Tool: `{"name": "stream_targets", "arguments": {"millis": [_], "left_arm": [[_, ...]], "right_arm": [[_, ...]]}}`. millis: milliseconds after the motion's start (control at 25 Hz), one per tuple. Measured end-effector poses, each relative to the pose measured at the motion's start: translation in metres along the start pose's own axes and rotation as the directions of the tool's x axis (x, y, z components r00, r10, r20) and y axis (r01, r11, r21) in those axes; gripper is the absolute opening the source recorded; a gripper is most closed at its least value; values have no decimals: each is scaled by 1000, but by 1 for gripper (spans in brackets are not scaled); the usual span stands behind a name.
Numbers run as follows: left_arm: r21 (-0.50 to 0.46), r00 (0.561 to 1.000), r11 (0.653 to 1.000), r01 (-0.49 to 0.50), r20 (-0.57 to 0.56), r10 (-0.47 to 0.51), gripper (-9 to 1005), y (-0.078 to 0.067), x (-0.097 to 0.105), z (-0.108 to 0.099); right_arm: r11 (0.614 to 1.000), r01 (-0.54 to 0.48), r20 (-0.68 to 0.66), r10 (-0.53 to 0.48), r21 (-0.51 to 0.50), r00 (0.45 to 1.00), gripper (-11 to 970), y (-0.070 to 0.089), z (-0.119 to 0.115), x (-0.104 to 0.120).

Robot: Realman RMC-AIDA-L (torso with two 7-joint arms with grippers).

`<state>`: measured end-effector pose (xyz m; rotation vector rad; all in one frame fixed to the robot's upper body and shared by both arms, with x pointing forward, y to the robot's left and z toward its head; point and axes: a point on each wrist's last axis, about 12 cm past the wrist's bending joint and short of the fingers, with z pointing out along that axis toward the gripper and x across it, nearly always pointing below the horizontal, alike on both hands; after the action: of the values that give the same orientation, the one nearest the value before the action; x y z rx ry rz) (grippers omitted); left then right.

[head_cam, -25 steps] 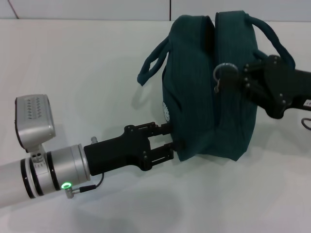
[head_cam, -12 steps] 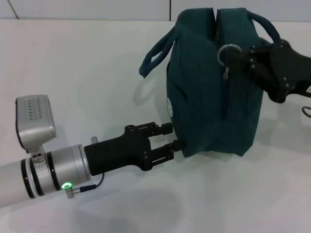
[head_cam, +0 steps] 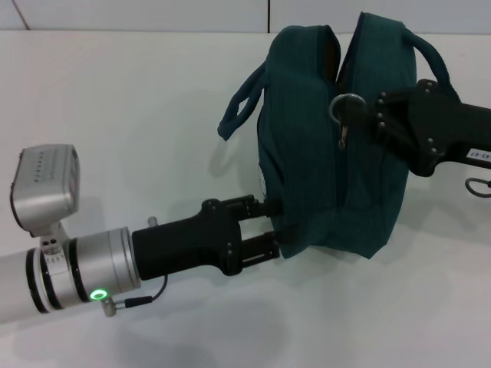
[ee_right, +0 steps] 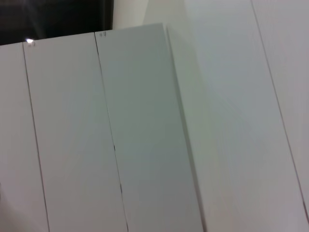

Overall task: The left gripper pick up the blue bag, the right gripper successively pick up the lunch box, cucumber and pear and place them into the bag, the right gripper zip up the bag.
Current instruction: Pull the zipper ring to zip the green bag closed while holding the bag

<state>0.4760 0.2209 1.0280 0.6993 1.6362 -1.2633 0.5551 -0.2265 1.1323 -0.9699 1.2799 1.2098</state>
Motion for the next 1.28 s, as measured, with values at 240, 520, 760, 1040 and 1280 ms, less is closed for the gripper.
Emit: {"name": "stream_targets", "arguments": {"millis": [240,520,760,1040,1280], "left_arm": [[-41,999,999,26,-27,-27,551,-1,12,2],[-104,996,994,36,-79,-44,550,3,23,11],[-149,998,988,44,-40,-50,550,7,22,10],[-188,998,981,42,-27,-48,547,11,20,10],[-207,999,978,10,-50,-21,404,15,20,11]], "right_arm": [[1000,11,0,-11,-3,1000,7,-1,3,0],[999,15,-3,-15,-31,1000,7,2,8,0],[999,12,2,-12,-39,1000,7,3,8,0],[999,8,6,-7,-34,1000,7,4,6,1],[1000,8,10,-7,-28,1000,7,4,4,1]]}}
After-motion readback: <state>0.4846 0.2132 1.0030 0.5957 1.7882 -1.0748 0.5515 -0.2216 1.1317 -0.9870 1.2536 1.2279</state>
